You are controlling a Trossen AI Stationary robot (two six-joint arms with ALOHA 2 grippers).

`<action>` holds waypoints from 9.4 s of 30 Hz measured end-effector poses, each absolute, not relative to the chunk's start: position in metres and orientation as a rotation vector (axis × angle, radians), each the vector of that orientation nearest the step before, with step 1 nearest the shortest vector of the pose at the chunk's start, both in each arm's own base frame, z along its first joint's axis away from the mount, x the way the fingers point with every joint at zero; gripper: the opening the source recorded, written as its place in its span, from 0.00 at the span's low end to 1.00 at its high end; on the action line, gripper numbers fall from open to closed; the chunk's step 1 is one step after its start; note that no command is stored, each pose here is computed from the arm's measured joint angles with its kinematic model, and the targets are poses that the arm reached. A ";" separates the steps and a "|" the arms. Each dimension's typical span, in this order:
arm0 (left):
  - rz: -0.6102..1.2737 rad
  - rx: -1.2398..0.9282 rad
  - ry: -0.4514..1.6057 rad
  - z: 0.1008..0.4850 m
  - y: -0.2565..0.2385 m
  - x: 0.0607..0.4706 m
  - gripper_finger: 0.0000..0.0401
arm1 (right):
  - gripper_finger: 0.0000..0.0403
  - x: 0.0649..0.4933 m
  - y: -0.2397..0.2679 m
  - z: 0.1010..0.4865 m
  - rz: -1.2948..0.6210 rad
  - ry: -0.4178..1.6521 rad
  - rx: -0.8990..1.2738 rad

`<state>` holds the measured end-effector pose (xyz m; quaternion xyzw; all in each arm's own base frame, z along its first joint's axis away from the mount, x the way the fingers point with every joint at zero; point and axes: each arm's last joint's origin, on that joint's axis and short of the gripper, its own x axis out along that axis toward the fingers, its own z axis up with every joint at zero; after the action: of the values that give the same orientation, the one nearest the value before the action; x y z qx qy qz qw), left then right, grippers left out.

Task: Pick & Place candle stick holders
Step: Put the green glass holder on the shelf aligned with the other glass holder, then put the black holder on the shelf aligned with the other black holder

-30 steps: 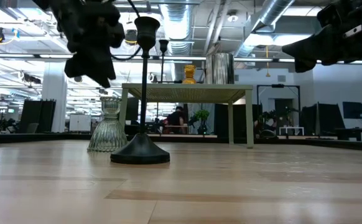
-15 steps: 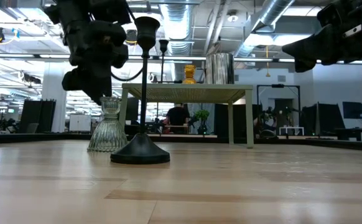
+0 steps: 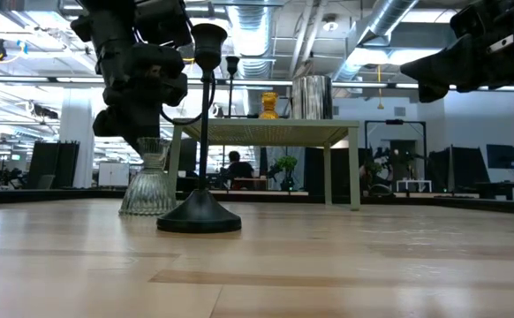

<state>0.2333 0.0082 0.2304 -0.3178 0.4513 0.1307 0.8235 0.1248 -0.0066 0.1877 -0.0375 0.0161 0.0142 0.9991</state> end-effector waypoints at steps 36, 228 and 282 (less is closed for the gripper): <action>0.255 -0.422 0.485 0.394 0.023 0.220 0.05 | 0.00 0.125 -0.007 0.188 0.028 0.028 -0.075; 0.515 0.161 0.564 0.310 0.051 0.272 0.00 | 0.00 0.125 -0.008 0.188 -0.023 0.037 -0.075; 0.170 0.015 0.311 0.345 0.026 0.212 0.01 | 0.00 0.125 -0.008 0.187 -0.024 0.038 -0.076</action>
<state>0.2124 0.0262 0.3452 0.0075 0.1545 0.0845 0.9843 0.1248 -0.0081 0.1874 -0.0378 0.0190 -0.0119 0.9990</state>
